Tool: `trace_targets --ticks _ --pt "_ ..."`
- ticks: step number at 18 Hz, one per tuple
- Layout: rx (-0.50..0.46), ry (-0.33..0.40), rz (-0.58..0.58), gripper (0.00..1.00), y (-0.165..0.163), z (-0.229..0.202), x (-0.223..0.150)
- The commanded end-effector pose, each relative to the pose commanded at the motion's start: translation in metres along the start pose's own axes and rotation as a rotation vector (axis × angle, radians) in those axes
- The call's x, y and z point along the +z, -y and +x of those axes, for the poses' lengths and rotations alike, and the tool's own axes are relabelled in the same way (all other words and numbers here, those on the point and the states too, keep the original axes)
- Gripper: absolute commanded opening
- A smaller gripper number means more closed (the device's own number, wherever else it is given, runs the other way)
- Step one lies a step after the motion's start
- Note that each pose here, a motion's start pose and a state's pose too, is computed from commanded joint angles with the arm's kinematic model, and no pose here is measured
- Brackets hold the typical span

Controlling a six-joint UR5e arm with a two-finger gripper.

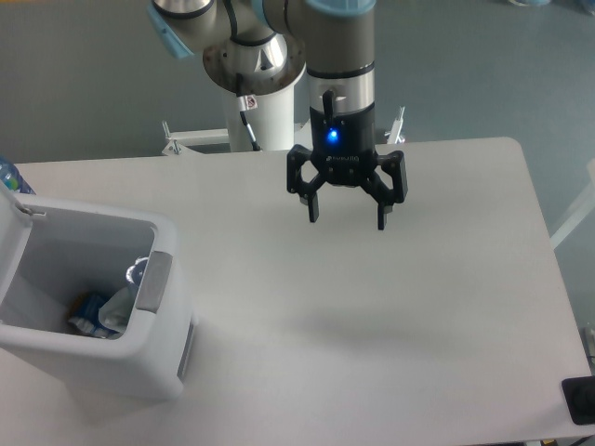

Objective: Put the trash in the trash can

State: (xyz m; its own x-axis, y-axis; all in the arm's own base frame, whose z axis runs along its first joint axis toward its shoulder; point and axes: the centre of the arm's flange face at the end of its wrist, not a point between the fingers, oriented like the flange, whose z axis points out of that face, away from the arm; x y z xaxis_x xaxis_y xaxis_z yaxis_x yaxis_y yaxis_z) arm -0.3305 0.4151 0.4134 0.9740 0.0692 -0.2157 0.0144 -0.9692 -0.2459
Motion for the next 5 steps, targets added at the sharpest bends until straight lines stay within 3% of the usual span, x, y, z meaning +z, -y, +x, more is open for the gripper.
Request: trace_targets --ticks 5 --pt "0.079 -0.053 -0.042 1.0 -0.024 0.028 0.019"
